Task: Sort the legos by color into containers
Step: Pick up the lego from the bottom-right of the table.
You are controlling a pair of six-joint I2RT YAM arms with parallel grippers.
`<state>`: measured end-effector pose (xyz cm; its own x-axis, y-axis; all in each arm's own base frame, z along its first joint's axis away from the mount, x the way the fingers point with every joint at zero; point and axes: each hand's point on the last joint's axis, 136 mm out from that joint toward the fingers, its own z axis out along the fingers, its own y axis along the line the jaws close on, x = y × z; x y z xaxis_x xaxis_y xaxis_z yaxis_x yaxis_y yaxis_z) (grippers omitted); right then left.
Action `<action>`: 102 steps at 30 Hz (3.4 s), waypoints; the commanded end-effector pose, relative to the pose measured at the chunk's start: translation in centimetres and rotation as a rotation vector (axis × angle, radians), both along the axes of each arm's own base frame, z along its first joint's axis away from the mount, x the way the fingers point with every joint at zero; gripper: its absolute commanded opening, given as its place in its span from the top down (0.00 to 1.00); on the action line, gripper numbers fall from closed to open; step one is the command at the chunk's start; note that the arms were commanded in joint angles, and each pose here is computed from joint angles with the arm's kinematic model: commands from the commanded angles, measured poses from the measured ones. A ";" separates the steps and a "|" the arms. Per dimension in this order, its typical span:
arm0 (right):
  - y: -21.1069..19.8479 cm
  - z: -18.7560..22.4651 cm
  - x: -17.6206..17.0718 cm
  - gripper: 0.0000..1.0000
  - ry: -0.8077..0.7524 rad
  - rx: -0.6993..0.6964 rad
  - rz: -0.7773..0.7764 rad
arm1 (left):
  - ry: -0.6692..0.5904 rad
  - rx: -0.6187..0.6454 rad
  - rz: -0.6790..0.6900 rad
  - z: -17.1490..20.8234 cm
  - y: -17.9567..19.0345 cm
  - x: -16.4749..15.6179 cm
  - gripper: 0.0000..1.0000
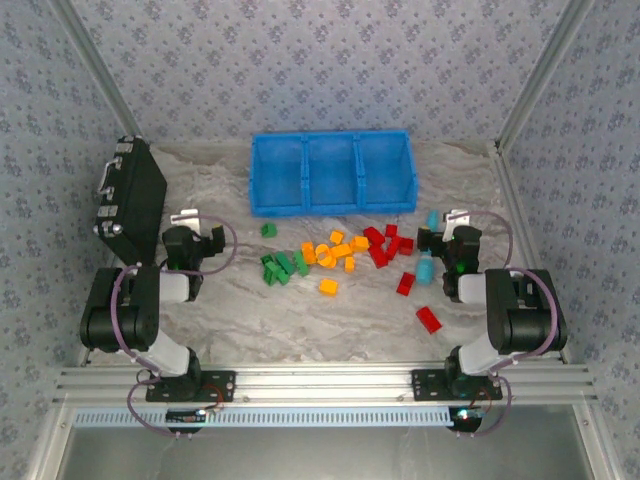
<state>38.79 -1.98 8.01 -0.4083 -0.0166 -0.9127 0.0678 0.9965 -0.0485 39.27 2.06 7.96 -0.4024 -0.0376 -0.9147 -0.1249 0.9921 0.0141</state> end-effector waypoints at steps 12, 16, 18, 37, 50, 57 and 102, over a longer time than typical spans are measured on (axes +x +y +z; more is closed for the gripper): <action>-1.0 0.9 0.2 0.00 -0.011 0.000 -0.061 | -0.032 0.004 0.007 1.0 0.1 0.4 0.00; -3.3 4.9 -0.6 0.00 0.098 0.031 -0.213 | -0.032 -0.018 -0.008 0.9 0.2 0.3 0.00; -1.6 6.6 -1.0 0.00 0.125 0.121 -0.139 | -0.032 -0.020 -0.009 0.9 0.1 0.3 0.00; 7.1 3.8 -22.4 0.05 0.609 0.484 -0.285 | 0.191 -0.058 -0.258 12.2 -11.5 1.1 0.00; 5.9 -1.5 -25.5 0.08 0.707 0.404 -0.420 | 0.139 -0.117 -0.458 18.1 -17.7 -3.3 0.00; 5.6 -1.9 -24.2 0.08 0.752 0.241 -0.400 | 0.123 -0.101 -0.454 18.8 -17.0 -4.2 0.00; 8.3 -5.4 -22.4 0.54 0.956 0.125 -0.233 | 0.157 -0.032 -0.408 17.8 -15.9 -4.0 0.00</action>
<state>16.15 5.42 2.97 -0.9485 0.2409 -0.2057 0.2663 0.9580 -0.1062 35.34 -14.15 24.50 -0.5446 0.1139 -0.8309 0.2815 0.9581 -0.0531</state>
